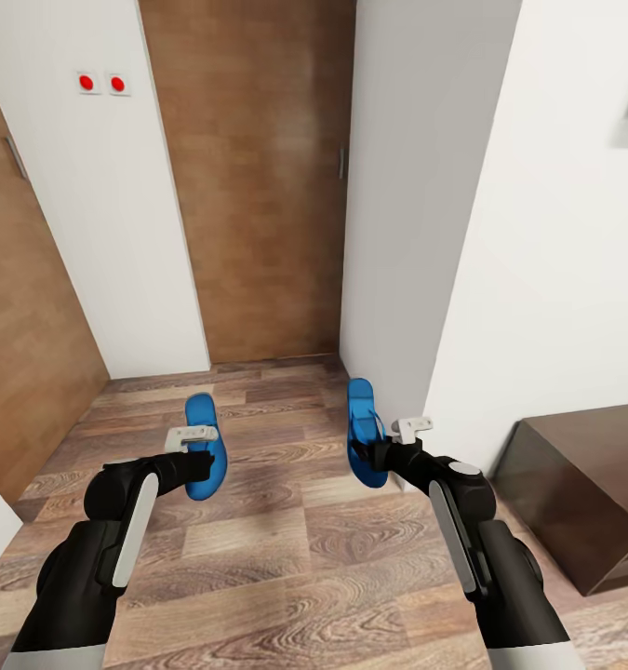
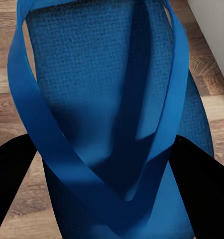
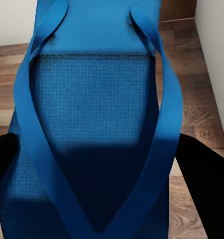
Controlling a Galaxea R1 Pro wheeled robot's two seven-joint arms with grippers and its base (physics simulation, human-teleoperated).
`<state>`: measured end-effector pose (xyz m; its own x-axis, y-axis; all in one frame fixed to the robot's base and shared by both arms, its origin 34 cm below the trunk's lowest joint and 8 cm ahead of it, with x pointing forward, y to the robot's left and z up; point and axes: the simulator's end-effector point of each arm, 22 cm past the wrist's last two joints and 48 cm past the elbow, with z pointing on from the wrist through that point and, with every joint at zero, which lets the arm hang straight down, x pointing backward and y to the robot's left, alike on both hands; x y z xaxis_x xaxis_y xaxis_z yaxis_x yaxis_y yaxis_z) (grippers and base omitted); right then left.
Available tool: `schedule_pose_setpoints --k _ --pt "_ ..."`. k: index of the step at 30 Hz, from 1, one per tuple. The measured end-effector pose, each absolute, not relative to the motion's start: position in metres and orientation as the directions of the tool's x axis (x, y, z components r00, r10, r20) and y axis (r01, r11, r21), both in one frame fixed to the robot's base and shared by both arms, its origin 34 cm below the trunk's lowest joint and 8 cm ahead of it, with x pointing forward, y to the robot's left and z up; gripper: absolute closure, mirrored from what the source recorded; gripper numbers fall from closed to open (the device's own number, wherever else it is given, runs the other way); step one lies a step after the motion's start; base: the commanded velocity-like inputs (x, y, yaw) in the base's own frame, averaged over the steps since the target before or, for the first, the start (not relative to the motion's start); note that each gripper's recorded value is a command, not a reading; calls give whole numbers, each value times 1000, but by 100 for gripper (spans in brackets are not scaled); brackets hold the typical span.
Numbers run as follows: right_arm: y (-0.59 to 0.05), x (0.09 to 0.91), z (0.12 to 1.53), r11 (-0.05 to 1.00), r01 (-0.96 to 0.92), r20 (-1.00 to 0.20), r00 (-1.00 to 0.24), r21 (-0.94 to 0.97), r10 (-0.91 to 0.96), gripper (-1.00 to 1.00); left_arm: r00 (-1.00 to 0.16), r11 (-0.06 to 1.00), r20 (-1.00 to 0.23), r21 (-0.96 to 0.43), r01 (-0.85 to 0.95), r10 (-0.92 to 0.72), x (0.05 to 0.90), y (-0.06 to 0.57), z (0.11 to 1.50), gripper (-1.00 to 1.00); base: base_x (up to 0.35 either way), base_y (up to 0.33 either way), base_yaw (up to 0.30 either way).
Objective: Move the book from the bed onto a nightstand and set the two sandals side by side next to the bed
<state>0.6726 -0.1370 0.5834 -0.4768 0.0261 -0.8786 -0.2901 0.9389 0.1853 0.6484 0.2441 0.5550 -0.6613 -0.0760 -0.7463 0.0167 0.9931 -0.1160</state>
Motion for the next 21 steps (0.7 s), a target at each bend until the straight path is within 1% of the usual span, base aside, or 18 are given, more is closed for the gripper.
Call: schedule_pose_setpoints --k 10,17,21 --pt "-137 669 609 939 -297 -897 -440 173 26 100 -634 993 -770 -116 25 -74 646 242 578 100 0 0 0" --pt "-137 666 626 939 -302 -909 -415 165 26 100 -680 991 -729 -132 22 -82 636 238 543 100 0 0 0" --pt "-135 664 633 938 -306 -914 -404 162 26 100 -682 984 -723 -177 26 -112 632 222 520 100 0 0 0"
